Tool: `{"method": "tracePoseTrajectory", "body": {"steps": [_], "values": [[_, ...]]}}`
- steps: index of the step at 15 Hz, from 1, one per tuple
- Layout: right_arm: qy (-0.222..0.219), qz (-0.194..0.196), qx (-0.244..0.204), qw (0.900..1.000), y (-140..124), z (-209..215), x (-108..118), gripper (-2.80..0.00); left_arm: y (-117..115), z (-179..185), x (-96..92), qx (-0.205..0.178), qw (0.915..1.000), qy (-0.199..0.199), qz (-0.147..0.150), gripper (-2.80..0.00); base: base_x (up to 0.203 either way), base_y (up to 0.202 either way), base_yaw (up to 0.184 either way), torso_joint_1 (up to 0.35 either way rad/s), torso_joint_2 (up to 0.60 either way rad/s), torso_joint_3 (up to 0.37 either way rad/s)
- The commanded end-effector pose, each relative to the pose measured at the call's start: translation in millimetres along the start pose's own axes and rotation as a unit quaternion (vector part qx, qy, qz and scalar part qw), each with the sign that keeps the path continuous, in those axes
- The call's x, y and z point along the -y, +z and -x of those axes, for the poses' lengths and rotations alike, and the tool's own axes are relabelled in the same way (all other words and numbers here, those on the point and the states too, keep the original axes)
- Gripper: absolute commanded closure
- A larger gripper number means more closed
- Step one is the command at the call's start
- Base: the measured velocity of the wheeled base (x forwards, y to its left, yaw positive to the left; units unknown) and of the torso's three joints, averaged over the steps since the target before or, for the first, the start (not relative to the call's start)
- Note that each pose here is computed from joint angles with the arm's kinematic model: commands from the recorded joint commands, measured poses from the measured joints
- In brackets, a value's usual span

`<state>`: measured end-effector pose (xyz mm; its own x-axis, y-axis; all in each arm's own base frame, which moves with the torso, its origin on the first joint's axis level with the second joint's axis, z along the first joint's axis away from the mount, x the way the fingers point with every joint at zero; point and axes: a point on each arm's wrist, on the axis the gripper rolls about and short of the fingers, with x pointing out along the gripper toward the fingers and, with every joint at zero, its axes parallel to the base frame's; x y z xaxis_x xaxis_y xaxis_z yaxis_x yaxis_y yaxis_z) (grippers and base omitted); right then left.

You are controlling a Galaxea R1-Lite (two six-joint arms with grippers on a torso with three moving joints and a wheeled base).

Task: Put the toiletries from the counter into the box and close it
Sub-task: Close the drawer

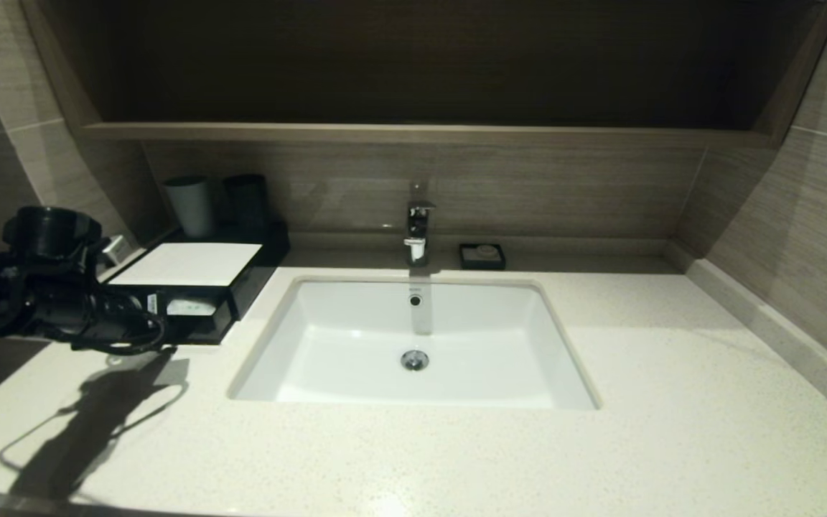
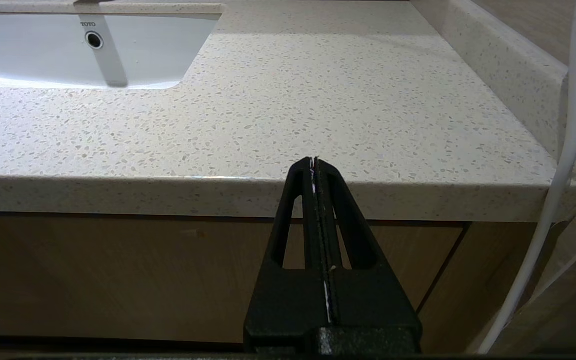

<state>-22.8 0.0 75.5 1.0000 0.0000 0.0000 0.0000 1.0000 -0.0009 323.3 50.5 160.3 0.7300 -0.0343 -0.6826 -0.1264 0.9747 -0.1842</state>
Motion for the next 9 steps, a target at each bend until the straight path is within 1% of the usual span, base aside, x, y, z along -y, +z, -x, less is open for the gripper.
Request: {"method": "tracePoseTrajectory", "body": {"steps": [1, 3, 7, 9], "values": [[0.000, 0.000, 0.001, 1.000, 0.0, 0.1, 0.0, 0.00, 1.1, -2.4, 2.3, -0.001, 1.0000, -0.003, -0.001, 0.00, 0.000, 0.000, 0.000, 0.000, 0.00, 0.000], [0.000, 0.000, 0.001, 1.000, 0.0, 0.1, 0.0, 0.00, 4.1, -4.0, 4.0, 0.003, 1.0000, -0.005, 0.007, 0.00, 0.000, 0.000, 0.000, 0.000, 0.00, 0.000], [0.000, 0.000, 0.001, 1.000, 0.0, 0.1, 0.0, 0.00, 5.5, -7.4, 4.1, 0.002, 1.0000, -0.005, 0.008, 0.00, 0.000, 0.000, 0.000, 0.000, 0.00, 0.000], [0.000, 0.000, 0.001, 1.000, 0.0, 0.1, 0.0, 0.00, 8.0, -9.7, 4.1, 0.004, 0.9999, -0.006, 0.014, 0.00, 0.000, 0.000, 0.000, 0.000, 0.00, 0.000]]}}
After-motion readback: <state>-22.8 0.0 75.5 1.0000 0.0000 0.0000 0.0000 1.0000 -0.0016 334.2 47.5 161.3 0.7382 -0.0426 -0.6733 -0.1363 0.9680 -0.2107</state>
